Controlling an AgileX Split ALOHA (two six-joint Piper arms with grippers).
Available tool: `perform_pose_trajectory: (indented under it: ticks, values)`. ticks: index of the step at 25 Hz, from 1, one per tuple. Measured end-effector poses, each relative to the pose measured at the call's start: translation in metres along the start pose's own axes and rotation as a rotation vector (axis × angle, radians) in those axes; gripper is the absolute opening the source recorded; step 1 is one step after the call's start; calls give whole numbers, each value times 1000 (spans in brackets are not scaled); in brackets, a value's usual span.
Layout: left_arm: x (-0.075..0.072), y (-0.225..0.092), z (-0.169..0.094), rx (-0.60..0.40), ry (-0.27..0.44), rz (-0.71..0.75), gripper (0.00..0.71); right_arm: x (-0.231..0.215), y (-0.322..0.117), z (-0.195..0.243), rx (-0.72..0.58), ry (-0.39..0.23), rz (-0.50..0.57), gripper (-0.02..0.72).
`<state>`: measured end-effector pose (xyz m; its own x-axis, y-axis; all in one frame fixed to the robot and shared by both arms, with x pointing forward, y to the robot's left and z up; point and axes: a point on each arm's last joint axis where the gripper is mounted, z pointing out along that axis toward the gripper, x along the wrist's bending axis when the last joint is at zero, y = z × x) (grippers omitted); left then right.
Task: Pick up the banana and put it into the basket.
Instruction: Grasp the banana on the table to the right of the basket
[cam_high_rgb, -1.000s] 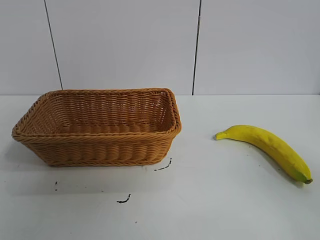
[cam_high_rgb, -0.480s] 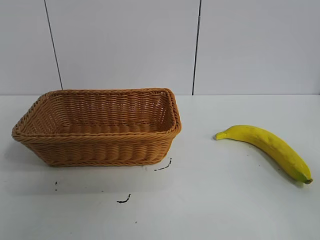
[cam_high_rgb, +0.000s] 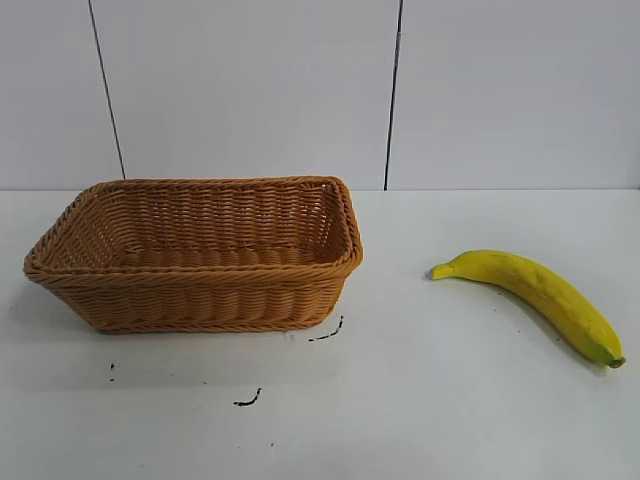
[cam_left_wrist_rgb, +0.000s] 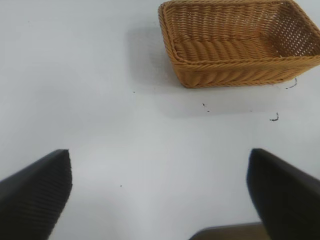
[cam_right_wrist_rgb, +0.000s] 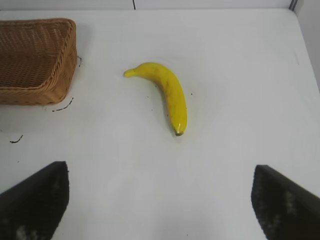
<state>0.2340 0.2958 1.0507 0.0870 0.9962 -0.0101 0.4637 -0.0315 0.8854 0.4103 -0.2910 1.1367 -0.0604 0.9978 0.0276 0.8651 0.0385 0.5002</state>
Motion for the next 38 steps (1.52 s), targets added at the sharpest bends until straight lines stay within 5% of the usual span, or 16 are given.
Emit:
perform_pose_trajectory:
  ticks: [9,21,38]
  values:
    - [0,0,0,0,0,0,690,-6,79,90,230,21,-130,692]
    - [0,0,0,0,0,0,690,-11,110,191,189,36,-363,692]
    - [0,0,0,0,-1,-1,690,-13,84,312,324,87,-293,692]
